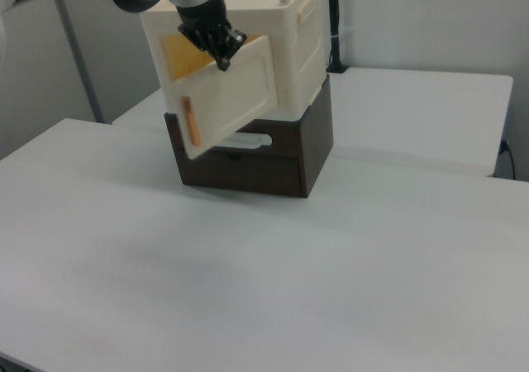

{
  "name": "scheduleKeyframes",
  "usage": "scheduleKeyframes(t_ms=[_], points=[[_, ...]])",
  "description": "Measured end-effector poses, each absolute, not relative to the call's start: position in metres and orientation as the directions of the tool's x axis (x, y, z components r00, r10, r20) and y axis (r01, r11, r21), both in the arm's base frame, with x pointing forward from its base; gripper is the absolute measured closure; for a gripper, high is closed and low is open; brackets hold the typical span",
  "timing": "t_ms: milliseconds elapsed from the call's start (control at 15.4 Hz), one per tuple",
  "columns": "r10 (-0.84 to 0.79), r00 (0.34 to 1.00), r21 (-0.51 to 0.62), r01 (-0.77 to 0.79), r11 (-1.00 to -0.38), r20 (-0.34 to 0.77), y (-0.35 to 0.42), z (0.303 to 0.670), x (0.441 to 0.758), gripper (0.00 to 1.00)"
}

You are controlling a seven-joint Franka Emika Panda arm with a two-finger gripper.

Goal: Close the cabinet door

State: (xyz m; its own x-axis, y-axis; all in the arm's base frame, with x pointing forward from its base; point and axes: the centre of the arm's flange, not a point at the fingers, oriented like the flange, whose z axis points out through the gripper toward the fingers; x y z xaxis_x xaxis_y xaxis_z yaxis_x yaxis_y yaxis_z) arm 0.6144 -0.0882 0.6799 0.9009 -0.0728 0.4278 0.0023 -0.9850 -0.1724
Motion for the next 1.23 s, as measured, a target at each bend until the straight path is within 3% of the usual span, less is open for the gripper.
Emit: scheduleKeyframes(t_ms=[389,713,1232], points=[[-0.052,0.87,-0.196,0.052,-0.979,0.491,-0.03,0.653,0.652,0.99],[-0.056,0.799,-0.188,0.073,-0.98,0.599,-0.005,0.634,0.682,0.97],[-0.002,0.831,-0.117,0.076,-0.99,0.556,-0.009,0.622,0.681,0.97]])
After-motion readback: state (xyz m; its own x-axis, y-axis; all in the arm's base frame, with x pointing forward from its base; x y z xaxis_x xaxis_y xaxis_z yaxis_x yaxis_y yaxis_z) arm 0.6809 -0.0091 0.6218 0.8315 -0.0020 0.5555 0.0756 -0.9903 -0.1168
